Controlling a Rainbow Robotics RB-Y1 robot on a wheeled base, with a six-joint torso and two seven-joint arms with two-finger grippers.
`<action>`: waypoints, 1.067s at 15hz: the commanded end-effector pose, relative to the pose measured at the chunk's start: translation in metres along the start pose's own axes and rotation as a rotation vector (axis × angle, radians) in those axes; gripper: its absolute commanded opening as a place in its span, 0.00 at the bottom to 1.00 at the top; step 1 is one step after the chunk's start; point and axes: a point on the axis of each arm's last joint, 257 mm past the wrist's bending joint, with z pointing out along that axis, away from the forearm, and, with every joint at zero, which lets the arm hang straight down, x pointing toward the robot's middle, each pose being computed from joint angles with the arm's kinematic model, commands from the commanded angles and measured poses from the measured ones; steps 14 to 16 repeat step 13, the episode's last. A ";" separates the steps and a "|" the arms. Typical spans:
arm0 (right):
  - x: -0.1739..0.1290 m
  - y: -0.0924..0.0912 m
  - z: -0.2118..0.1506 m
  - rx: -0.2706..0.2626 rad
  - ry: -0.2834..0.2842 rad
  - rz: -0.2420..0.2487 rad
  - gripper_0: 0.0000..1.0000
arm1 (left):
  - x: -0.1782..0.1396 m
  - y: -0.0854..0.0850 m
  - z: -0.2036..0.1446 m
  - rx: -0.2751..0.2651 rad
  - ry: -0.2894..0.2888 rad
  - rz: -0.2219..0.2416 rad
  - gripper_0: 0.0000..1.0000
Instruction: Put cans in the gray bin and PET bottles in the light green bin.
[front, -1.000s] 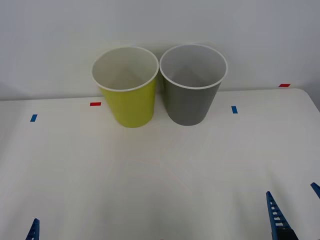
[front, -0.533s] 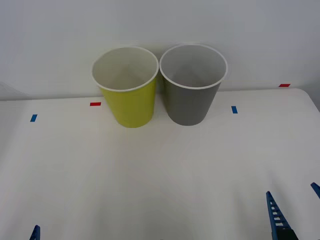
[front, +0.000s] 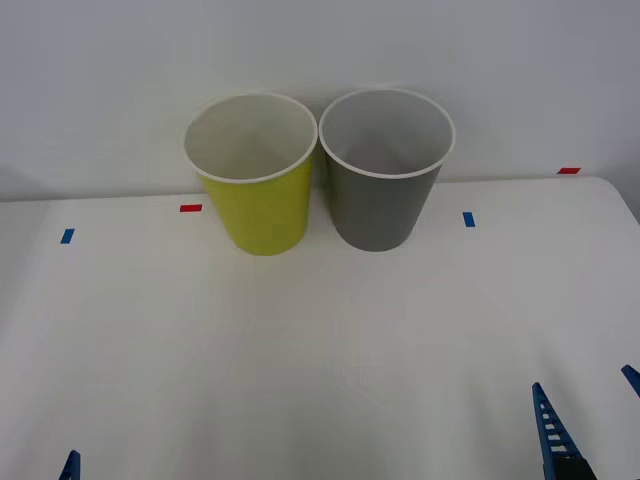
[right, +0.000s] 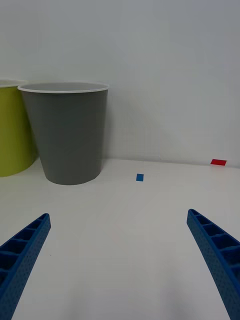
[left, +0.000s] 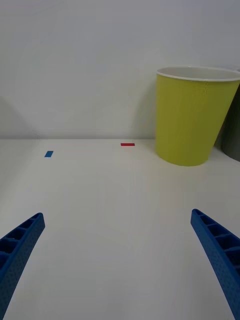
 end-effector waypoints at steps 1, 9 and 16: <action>0.000 0.000 0.000 0.000 0.000 0.000 0.94 | 0.000 0.000 0.000 0.000 0.000 0.000 1.00; 0.000 0.000 0.000 0.000 0.000 0.000 0.95 | 0.000 0.000 0.000 0.000 0.000 0.000 1.00; 0.000 0.000 0.000 0.000 0.000 0.000 0.95 | 0.000 0.000 0.000 0.000 0.000 0.000 1.00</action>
